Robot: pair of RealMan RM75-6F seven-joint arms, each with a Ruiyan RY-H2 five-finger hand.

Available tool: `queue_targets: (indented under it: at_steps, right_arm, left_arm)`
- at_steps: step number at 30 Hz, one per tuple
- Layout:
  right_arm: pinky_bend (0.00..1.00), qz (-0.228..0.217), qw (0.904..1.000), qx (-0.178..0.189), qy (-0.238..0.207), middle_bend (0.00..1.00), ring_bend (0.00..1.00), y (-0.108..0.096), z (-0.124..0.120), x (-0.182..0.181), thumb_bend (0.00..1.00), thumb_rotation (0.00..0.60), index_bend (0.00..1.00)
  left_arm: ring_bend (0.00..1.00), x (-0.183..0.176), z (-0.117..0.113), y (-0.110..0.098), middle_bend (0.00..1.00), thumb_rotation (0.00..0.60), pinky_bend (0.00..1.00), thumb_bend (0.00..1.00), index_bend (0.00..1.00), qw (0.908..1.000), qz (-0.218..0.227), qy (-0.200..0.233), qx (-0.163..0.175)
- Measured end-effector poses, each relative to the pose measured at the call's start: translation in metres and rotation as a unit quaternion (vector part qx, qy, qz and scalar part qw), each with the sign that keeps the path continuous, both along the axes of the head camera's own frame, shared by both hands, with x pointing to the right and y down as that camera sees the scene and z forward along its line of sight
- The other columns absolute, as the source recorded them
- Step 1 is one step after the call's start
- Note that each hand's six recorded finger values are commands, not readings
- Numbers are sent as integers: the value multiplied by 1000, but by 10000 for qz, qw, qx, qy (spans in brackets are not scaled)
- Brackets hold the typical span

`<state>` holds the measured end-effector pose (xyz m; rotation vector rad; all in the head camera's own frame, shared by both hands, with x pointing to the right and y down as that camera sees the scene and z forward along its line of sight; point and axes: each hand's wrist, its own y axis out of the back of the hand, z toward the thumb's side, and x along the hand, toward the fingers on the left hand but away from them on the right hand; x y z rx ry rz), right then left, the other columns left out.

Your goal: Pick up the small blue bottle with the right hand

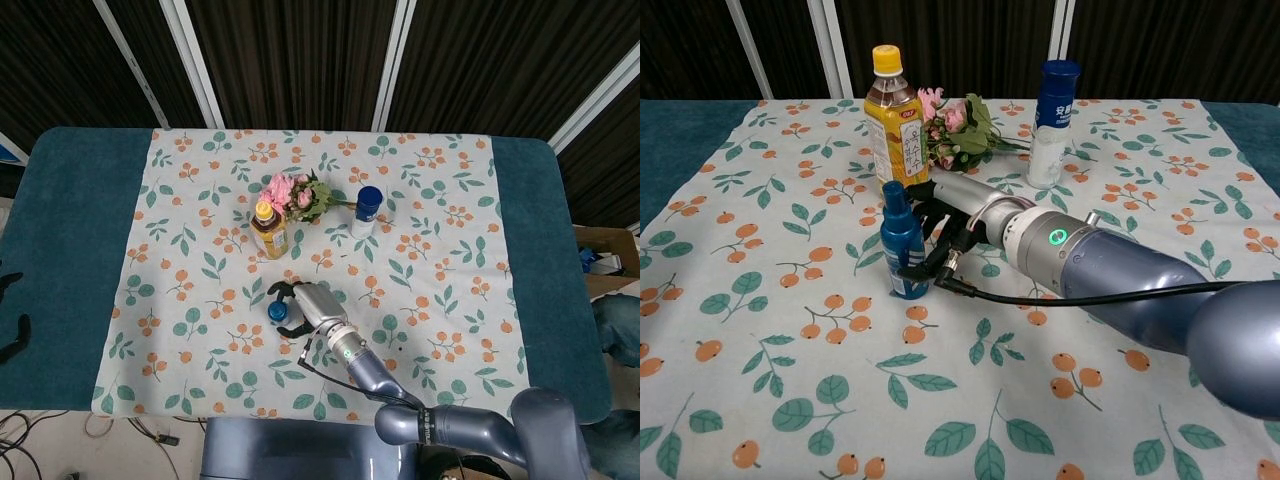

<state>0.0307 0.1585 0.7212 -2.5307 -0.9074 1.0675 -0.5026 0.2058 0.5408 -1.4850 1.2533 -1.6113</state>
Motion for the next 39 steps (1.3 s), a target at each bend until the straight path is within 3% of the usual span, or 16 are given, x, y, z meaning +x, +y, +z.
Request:
queue_targets:
  at_steps: [6, 13, 20, 32, 39]
  right_arm:
    - [500, 34, 10000, 0, 4, 476, 396, 2, 2, -7, 378, 600, 401]
    - [565, 149, 9998, 55, -92, 585, 506, -1, -3, -9, 396, 600, 557]
    - [566, 322, 9992, 165, -189, 588, 510, -10, -14, 2, 396, 600, 572]
    - [565, 871, 9939, -70, -671, 583, 510, -48, -67, 64, 399, 600, 577]
    - [565, 1558, 9796, -368, -1218, 582, 511, -71, -102, 113, 399, 600, 577]
  left_arm:
    - [41, 0, 0, 0, 27, 600, 0, 495, 184, 10000, -5, 0, -4]
    - [41, -1, 0, -1, 27, 600, 0, 496, 186, 10000, -35, 6, -16]
    - [41, -1, 0, -1, 27, 600, 0, 497, 186, 10000, -36, 5, -2]
    - [41, 1, 0, 1, 27, 600, 0, 497, 186, 10000, 3, -13, 0]
    - [41, 2, -1, 2, 27, 600, 0, 497, 186, 10000, 35, -29, 31]
